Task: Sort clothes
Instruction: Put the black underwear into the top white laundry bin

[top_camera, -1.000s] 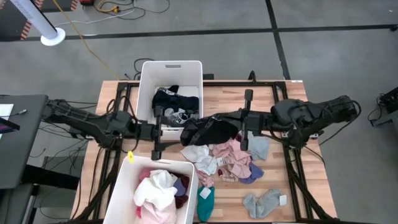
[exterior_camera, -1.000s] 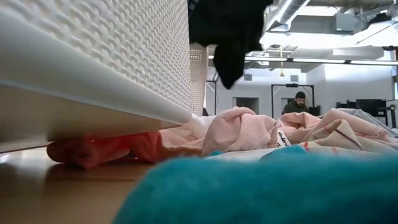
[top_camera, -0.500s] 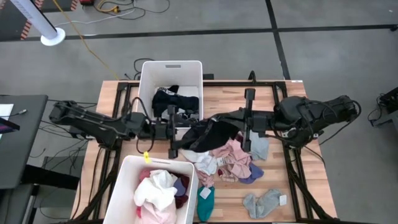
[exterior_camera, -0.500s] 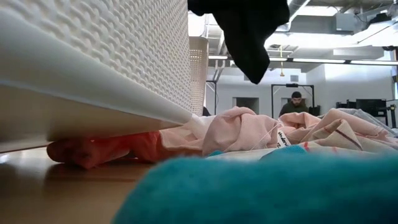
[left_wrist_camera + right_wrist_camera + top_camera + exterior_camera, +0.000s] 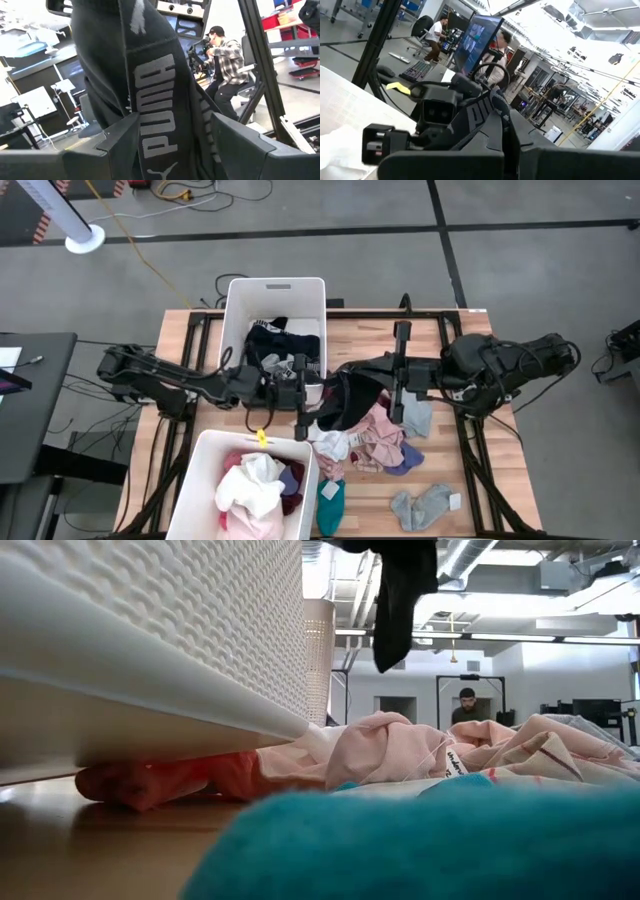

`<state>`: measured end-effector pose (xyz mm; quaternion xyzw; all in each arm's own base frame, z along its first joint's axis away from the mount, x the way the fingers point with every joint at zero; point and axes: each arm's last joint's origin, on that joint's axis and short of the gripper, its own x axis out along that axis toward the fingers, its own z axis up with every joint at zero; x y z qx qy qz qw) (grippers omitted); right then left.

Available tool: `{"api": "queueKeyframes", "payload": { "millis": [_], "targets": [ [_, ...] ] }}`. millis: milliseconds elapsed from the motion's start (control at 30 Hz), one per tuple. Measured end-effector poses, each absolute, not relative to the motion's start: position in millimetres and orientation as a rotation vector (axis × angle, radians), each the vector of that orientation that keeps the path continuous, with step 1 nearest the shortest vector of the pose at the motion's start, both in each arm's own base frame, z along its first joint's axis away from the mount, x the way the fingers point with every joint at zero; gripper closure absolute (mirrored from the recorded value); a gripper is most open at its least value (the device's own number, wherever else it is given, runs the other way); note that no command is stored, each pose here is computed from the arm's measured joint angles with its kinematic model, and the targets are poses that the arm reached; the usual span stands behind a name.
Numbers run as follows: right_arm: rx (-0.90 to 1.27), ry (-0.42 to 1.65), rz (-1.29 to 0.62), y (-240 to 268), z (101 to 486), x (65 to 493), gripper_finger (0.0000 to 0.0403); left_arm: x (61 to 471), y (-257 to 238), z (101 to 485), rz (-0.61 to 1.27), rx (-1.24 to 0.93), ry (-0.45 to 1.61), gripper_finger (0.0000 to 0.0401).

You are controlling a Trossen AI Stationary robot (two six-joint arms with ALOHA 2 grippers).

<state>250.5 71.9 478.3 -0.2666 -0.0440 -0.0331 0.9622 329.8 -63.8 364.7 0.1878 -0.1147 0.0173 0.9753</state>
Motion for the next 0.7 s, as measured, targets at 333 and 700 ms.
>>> {"api": "queueKeyframes", "payload": {
  "millis": [333, 700],
  "targets": [
    [-0.563, -0.009, -0.1, 65.7, 471.6, 252.4, 0.0396, 320.3, -62.1, 373.6, 0.015, 0.225, -0.229, 0.0139],
    [-0.56, 0.007, -0.147, 53.8, 471.3, 255.2, 0.0396, 313.4, -61.4, 377.1, -0.028, 0.118, -0.201, 0.0054]
  ]
}}
